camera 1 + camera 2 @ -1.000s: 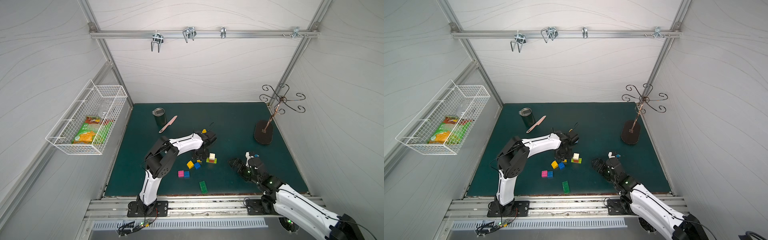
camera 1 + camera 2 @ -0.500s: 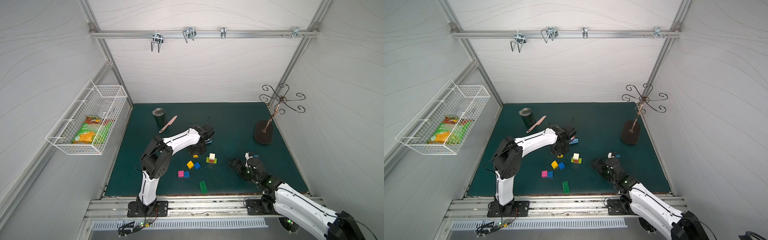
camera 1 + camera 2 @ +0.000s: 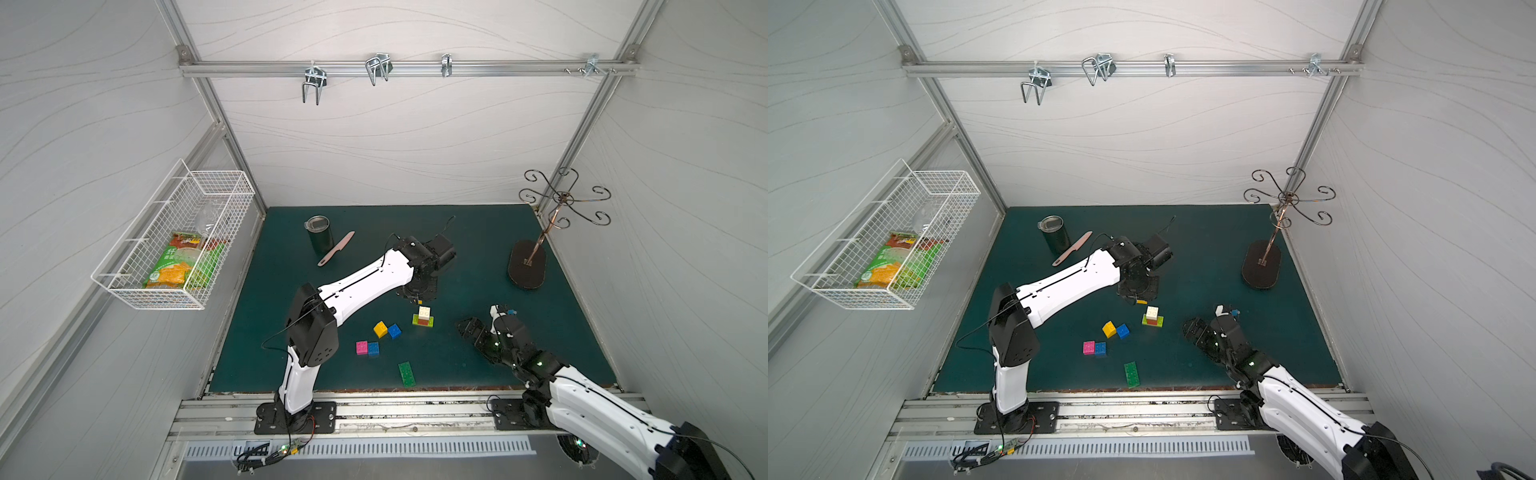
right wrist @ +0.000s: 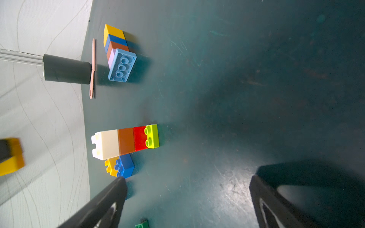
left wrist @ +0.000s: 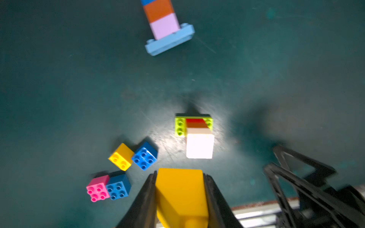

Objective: Assemble the number 1 with lego
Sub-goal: Assemble the lego brick with the lego brick.

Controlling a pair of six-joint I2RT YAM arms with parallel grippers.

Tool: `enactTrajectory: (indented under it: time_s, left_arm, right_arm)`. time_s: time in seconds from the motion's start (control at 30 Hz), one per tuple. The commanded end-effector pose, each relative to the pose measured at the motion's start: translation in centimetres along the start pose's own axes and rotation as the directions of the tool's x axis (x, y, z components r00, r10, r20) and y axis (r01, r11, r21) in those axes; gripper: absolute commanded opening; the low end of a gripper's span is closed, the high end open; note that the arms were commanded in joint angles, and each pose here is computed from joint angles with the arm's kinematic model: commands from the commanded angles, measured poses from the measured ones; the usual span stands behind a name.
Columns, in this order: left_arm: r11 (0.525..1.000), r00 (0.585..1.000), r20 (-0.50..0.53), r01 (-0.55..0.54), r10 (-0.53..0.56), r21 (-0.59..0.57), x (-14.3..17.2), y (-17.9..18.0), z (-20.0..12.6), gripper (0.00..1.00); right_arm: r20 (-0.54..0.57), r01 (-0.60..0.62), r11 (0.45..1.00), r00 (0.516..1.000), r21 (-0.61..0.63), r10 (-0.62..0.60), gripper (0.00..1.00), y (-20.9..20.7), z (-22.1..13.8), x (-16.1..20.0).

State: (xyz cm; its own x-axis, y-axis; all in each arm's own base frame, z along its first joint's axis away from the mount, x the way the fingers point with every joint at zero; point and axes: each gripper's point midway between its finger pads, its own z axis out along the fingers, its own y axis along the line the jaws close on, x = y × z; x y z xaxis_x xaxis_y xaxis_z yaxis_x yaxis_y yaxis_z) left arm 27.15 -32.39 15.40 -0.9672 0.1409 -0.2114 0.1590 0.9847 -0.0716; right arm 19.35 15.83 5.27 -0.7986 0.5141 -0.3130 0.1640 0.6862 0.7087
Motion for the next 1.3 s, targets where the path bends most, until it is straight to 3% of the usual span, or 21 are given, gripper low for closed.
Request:
enactTrajectory:
  time_s: [0.0,0.23,0.8,1.27]
  left_arm:
    - [1.000,0.999,-0.044,-0.029,0.029,-0.001,0.7,-0.7,1.0,0.09]
    - [0.997,0.996,-0.032,-0.077,0.078,0.022,1.0,-2.2,1.8,0.09]
    - [0.995,0.993,-0.073,-0.097,0.097,0.006,1.7,-2.1,6.0,0.11]
    - [0.997,0.996,-0.046,-0.071,0.071,0.011,1.3,-1.7,6.3,0.11]
  right_arm:
    - [0.015,0.011,1.000,1.000,-0.023,-0.010,0.99,0.9,-0.4,-0.6]
    - [0.023,0.010,0.999,1.000,-0.030,-0.009,0.99,0.9,-0.7,-0.6]
    - [0.028,0.005,0.999,1.000,-0.038,-0.004,0.99,0.9,-0.9,-0.7]
    - [0.027,0.003,0.999,1.000,-0.043,-0.002,0.99,0.9,-0.8,-0.7]
